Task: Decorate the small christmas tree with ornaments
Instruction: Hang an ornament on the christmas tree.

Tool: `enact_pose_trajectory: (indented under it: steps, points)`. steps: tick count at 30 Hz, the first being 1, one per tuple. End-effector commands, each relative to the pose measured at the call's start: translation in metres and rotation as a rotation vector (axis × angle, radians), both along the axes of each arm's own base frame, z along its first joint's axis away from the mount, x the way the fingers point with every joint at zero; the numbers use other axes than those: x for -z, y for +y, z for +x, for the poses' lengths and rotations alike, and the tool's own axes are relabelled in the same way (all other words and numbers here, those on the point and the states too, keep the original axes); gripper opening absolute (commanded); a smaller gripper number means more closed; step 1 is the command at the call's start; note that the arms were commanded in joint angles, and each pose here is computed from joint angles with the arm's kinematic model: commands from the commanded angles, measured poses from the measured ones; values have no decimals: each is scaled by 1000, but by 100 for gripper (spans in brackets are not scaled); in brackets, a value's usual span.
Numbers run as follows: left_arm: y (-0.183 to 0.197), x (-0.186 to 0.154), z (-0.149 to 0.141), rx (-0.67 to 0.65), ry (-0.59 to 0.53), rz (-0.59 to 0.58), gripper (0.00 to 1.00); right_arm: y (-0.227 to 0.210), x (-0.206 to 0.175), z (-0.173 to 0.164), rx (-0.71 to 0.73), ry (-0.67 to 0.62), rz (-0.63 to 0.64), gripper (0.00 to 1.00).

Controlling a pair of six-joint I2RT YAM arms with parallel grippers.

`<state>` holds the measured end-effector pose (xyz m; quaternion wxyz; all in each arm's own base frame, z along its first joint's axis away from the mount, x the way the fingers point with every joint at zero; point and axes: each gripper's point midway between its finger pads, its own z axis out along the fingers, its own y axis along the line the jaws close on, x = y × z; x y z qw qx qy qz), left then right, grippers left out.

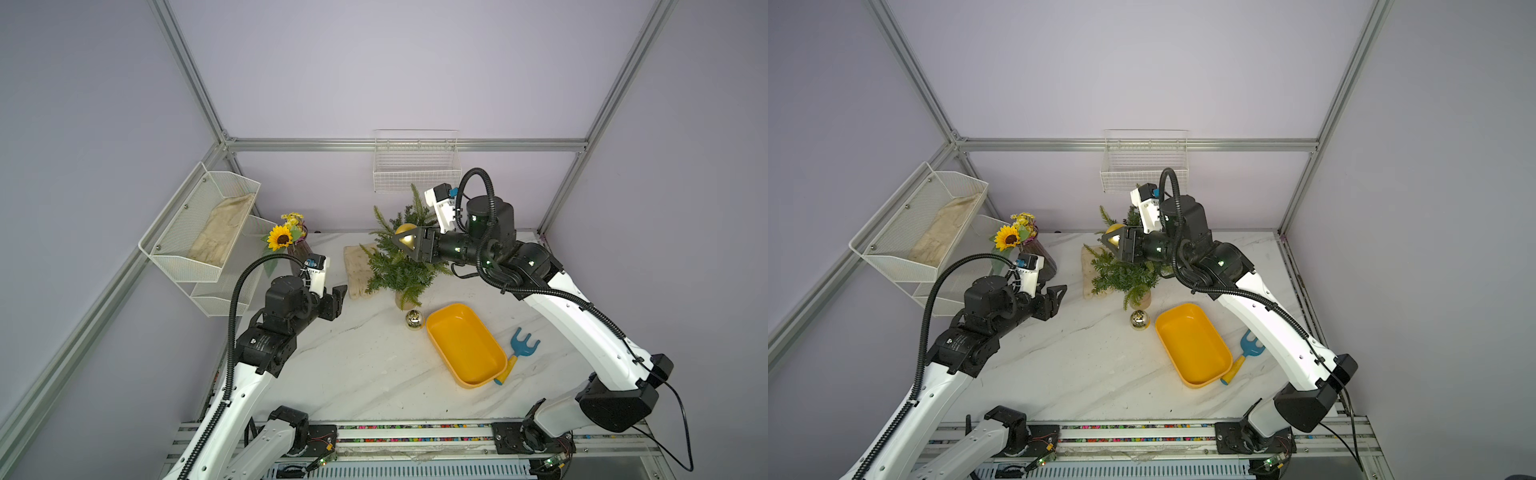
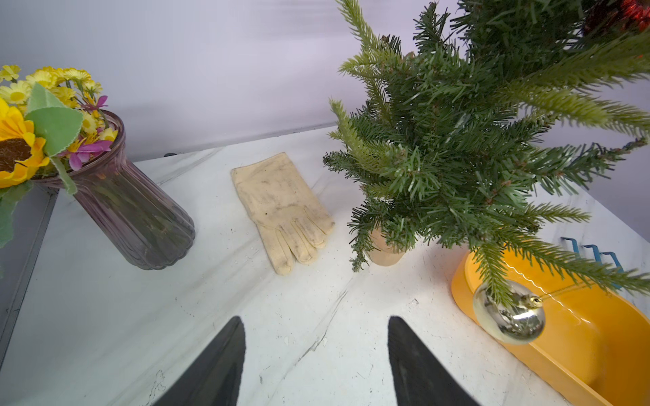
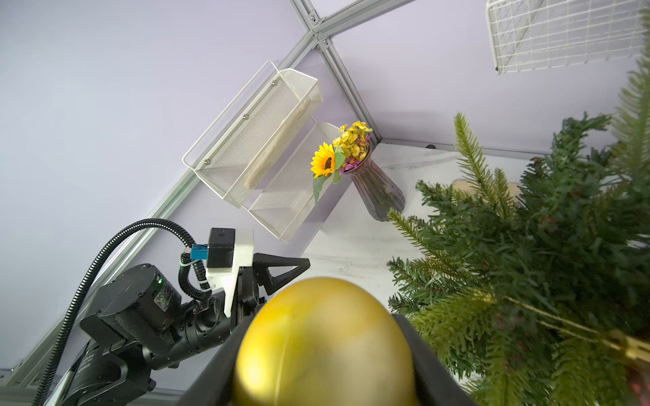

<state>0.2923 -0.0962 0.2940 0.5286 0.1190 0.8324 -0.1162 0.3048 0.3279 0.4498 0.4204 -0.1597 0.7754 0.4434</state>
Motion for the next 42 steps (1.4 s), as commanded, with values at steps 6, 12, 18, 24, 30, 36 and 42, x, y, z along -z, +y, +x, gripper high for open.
enact_pose_trajectory:
  steps: [6,12,18,24,30,36,42]
  points:
    - [0,5,1,10,-17,6,64,-7,0,-5,25,-10,-6,44]
    - [0,6,2,11,-17,7,64,-11,4,-6,37,-5,-13,44]
    - [-1,6,2,10,-13,7,64,-16,4,-7,54,-7,-20,43]
    - [-1,6,3,12,-13,6,64,-20,9,-8,66,0,-33,43]
    - [-1,6,3,15,-11,5,64,-23,15,-8,79,5,-41,43]
    - [-1,6,2,14,-14,5,64,-26,21,-6,96,9,-54,42]
    - [-1,6,2,13,-15,3,64,-31,16,-6,120,-8,-45,41]
